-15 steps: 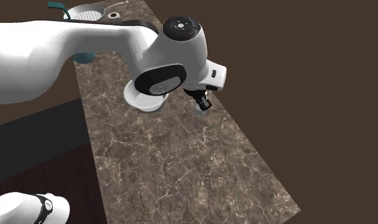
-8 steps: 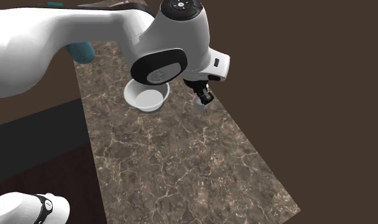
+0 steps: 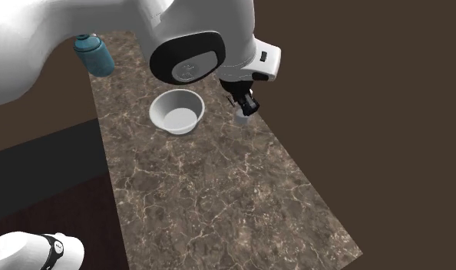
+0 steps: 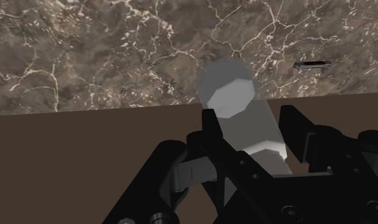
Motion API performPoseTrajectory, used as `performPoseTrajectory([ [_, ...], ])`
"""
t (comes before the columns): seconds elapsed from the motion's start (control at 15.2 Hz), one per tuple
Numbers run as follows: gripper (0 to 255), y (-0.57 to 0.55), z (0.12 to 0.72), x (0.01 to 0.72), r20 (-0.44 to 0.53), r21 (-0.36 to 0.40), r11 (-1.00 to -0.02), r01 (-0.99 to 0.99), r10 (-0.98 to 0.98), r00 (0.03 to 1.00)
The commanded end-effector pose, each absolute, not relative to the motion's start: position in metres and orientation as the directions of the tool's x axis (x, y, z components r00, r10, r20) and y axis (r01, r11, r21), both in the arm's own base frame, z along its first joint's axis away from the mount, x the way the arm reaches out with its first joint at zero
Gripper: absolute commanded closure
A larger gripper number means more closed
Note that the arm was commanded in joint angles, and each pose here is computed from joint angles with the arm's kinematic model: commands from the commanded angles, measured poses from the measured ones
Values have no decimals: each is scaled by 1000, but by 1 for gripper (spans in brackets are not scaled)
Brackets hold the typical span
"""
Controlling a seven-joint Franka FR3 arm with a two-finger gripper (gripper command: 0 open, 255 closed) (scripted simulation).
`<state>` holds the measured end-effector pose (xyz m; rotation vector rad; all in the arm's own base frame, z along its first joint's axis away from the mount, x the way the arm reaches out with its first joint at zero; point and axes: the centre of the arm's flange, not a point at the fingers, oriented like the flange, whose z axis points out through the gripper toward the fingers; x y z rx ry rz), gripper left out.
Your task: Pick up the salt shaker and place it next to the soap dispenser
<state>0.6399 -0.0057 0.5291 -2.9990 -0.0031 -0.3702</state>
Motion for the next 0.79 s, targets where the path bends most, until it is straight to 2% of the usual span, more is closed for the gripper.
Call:
performPoseTrajectory([
  [0.0, 255, -7, 540, 639, 242, -118, -993, 17, -13, 970],
  [0.73, 255, -7, 598, 639, 242, -118, -993, 17, -13, 970],
])
